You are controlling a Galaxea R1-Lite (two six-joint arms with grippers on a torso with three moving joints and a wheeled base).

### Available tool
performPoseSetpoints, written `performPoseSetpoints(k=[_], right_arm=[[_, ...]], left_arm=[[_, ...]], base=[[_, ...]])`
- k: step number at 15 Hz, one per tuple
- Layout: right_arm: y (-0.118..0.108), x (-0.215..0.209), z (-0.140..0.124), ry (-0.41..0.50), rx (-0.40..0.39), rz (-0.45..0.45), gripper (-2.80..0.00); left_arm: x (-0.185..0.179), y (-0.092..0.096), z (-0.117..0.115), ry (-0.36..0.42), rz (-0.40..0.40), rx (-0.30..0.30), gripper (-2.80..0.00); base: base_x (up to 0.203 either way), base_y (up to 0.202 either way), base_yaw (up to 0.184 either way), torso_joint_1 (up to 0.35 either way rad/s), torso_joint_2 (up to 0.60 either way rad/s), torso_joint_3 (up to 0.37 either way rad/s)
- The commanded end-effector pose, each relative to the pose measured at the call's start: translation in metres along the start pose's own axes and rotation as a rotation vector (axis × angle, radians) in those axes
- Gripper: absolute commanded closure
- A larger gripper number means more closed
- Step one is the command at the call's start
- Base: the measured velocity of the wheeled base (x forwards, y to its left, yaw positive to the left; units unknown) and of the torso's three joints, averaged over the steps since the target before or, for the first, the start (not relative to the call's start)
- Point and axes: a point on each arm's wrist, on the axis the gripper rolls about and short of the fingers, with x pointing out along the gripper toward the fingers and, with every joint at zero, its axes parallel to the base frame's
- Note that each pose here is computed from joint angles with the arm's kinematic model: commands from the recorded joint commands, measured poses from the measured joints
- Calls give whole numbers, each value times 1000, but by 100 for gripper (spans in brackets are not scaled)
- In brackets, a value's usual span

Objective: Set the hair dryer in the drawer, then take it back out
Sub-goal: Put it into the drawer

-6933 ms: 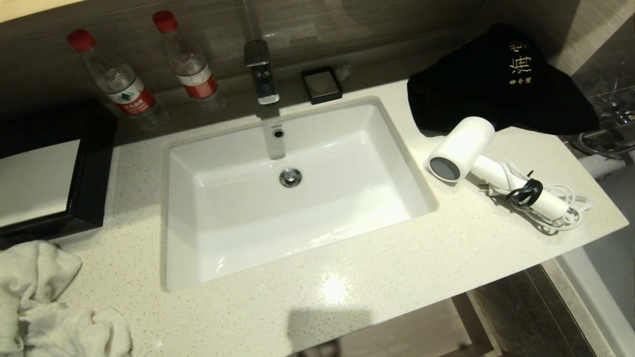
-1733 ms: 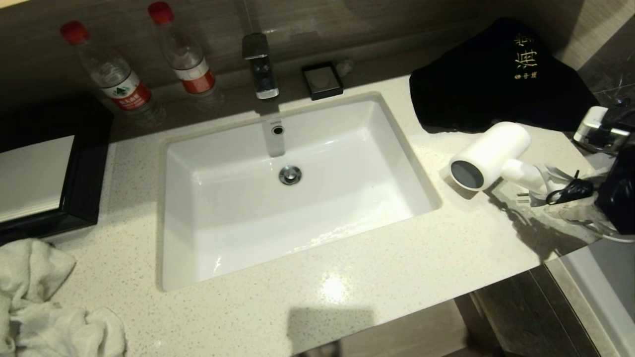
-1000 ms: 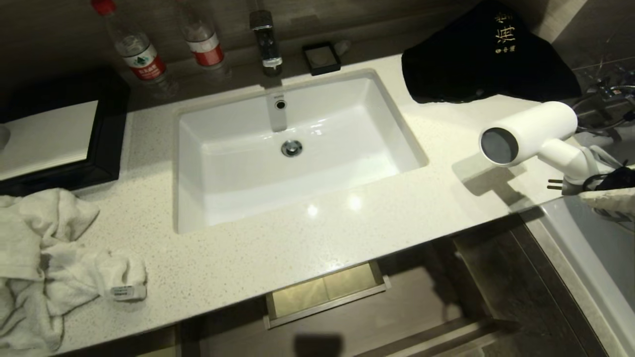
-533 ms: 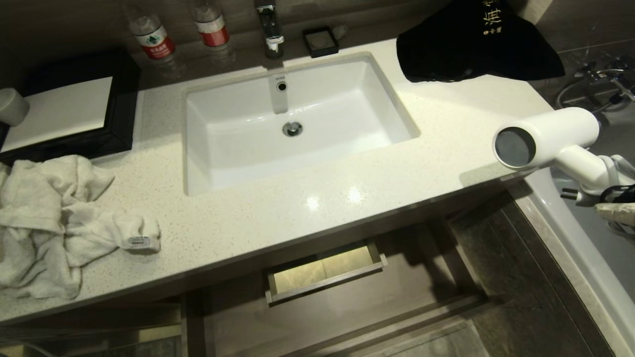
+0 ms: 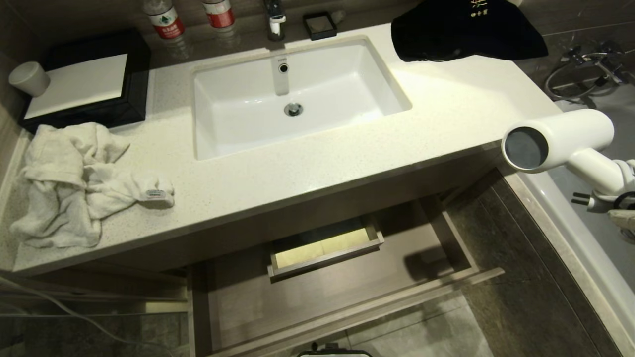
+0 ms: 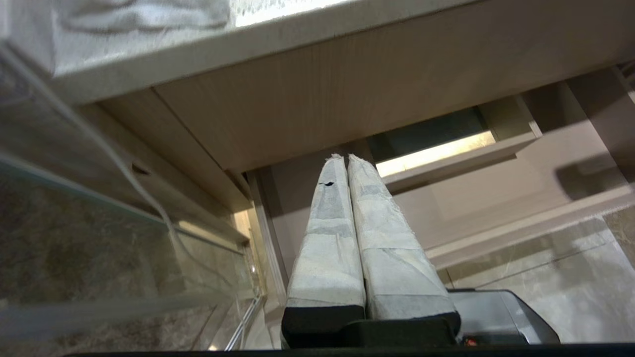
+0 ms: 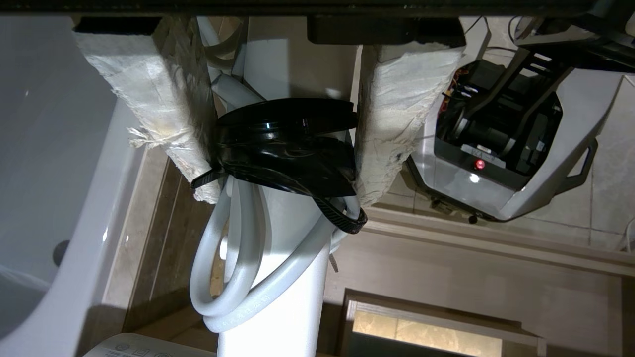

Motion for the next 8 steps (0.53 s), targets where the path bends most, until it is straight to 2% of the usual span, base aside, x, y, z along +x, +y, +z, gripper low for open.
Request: performPoseSetpoints(k=[1, 8], right_arm=[[2, -5, -2, -5, -5, -11, 0], [9, -14, -11, -8, -8, -28, 0]], left_arm=[[0, 0, 0, 0, 0, 0, 0], [0, 0, 0, -1, 0, 0, 0]], base=[[0, 0, 0, -261, 59, -210], [0, 0, 0, -243, 3, -246]])
